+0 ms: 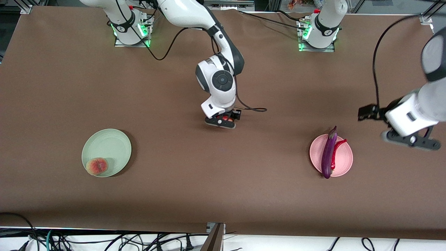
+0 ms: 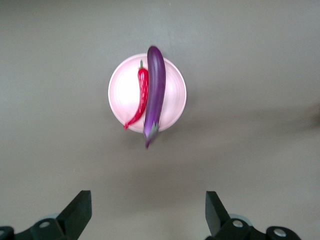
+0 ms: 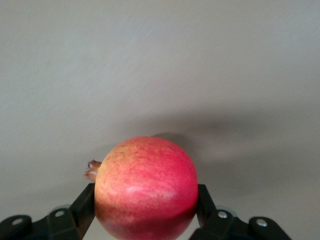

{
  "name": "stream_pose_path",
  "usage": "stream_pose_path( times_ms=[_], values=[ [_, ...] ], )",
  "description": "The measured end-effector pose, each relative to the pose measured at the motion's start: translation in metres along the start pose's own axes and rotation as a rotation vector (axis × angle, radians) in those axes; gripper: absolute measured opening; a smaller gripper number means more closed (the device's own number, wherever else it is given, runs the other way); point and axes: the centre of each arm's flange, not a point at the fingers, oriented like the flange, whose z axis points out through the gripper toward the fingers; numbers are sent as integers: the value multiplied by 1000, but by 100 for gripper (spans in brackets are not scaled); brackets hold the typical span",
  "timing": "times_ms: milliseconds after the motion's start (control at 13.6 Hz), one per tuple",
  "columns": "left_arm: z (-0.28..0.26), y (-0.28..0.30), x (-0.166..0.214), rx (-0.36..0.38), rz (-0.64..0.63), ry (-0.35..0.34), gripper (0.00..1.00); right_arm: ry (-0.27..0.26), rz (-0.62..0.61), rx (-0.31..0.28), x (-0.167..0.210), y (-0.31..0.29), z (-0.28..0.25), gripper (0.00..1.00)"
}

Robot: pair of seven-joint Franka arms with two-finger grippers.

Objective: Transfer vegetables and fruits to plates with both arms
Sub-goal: 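Place the pomegranate on the green plate while the left gripper withdraws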

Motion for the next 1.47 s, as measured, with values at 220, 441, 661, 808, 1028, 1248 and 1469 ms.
stream_pose_path(
  times_ms=[220,441,661,808,1028,1248,1469],
  values=[
    [-27,2,-37,0,-11,3,100,-1,-100,-94,65,62,-29,83],
    [-16,-4,-58,0,-38,-11,100,-69,-238,-144,144,160,-38,83],
    [7,-2,-72,4,-65,9,100,-119,-348,-134,209,267,-30,83],
    [11,-2,-78,5,-96,18,100,-141,-394,-120,236,326,-26,83],
    [6,-1,-82,7,-113,30,100,-156,-439,-105,254,374,-23,83],
    [4,-2,-81,8,-117,41,100,-161,-447,-93,260,394,-18,83],
    [-3,-4,-82,8,-122,54,100,-150,-447,-90,261,398,-2,83]
  ],
)
